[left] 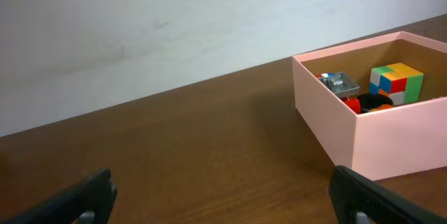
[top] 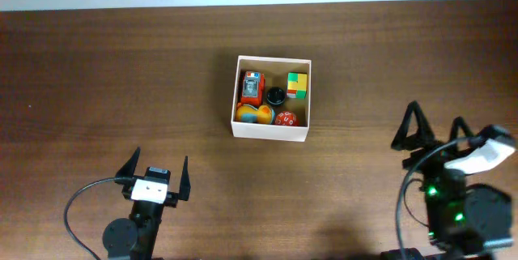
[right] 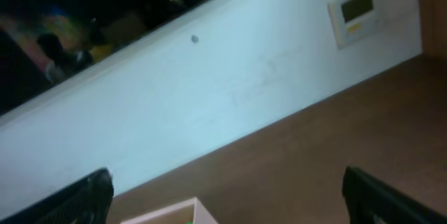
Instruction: Pack container
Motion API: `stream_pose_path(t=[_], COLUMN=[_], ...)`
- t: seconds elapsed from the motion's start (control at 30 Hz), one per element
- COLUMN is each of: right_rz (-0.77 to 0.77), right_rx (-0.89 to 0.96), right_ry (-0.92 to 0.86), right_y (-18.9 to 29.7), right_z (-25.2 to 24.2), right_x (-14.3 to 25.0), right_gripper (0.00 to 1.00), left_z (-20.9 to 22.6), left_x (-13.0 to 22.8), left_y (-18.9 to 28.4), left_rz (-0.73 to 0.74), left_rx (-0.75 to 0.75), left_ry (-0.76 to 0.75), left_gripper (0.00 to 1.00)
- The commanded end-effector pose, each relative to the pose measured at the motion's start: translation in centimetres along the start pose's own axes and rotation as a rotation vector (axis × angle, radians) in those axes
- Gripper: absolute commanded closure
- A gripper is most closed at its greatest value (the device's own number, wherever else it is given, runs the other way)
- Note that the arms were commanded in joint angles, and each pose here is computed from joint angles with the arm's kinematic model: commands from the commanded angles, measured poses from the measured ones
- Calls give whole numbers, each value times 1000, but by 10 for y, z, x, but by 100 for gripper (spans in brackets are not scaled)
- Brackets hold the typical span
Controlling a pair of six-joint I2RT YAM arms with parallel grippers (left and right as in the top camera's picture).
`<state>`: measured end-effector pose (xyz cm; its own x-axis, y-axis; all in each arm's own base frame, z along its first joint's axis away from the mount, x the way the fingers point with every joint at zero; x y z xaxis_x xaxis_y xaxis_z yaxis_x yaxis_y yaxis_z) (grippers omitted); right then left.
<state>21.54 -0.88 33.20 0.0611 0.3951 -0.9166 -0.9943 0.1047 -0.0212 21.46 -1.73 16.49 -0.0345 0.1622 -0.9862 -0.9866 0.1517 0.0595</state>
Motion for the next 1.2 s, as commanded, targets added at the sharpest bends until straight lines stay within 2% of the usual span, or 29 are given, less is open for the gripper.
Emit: stream_pose_path(t=[0.0,0.17,0.47,0.83,1.0,1.17], right_rz=[-60,-149,-151,32,80,117], right_rx=[-10,-48,-46,2,-111,-142], right_ry=[2,-16,7,85,263,301], right_y=[1,3,7,6,7,8], right_z=[-13,-27,-45,-59,-44,-43], right_x=[23,55,94,136,145,155], right_gripper=[1,1,1,1,1,1], left_z=[-1,-1,-1,-1,-1,-1], left_x=[2,2,2,2,2,2], left_y=[0,0,0,0,0,0], left_rz=[-1,-1,-1,0,0,0], left_rx=[0,1,1,0,1,1], left_ry=[-13,-13,-13,-13,-13,-13], left_gripper=[1,1,1,1,1,1])
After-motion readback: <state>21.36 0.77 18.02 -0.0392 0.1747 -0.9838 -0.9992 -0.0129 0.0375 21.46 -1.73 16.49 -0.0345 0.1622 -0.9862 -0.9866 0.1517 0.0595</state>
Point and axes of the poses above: each gripper's point midway between its finger pads, its own y axis back along the fingers, its own z axis along the line the jaws close on, x = y × z, the point moved 3 cm from there along y, back along the fingers, and after that the axes turned 3 degrees about y, right-handed, at the moved point
